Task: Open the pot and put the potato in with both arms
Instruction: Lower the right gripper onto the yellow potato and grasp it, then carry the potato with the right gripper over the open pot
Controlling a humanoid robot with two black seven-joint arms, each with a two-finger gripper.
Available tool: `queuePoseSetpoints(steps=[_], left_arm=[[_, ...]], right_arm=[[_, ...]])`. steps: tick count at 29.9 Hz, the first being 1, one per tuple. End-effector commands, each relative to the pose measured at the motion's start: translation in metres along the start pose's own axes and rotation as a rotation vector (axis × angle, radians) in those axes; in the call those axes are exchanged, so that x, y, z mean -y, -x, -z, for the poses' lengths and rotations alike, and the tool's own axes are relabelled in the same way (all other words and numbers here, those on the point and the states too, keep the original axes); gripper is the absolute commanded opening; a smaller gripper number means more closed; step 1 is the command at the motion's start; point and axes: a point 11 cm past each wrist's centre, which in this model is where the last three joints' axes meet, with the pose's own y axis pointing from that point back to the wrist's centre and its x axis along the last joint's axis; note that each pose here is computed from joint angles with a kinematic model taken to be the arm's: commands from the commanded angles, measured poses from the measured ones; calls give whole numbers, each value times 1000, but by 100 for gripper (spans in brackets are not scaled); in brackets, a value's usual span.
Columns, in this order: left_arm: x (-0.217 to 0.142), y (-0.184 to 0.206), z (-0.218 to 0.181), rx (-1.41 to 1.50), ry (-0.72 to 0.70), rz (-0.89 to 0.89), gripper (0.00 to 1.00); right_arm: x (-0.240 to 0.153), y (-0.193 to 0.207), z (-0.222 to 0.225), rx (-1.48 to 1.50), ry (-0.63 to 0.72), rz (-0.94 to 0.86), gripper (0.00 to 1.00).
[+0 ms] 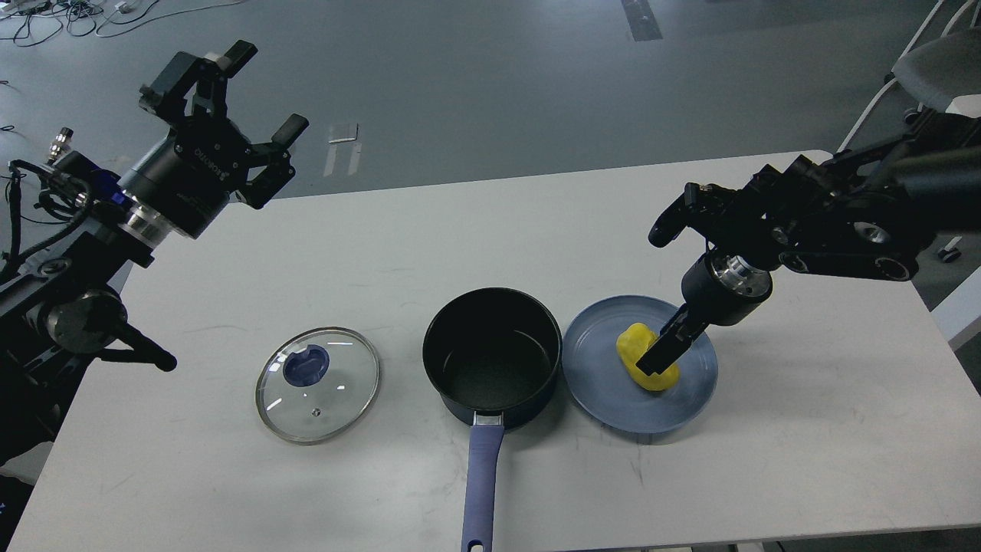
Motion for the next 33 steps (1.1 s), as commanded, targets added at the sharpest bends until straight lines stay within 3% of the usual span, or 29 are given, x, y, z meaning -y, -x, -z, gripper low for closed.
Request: queuePoseSetpoints(steps=[1,15,20,22,24,26,28,33], left_arm=[[0,-1,-2,1,5,1,98],[0,-1,-4,1,10,2,98],[1,-1,-5,1,15,1,98],[1,-1,-5,1,15,1,98],[1,-1,-5,1,15,1,98],[1,-1,-5,1,16,1,98],[1,-1,-6,1,19,0,98],[1,-2,-7,3,20,-1,98]], right_arm=[[4,-1,1,-2,0,3,100],[24,-6,8,-16,-8,16,97],[25,-4,8,-15,-8,21,90],[25,-4,8,-15,-7,22,74],[25,-4,8,-15,-7,22,67],[25,-3,7,-15,-4,25,53],[24,-1,5,-12,1,27,33],[10,-9,3,-5,2,-8,28]])
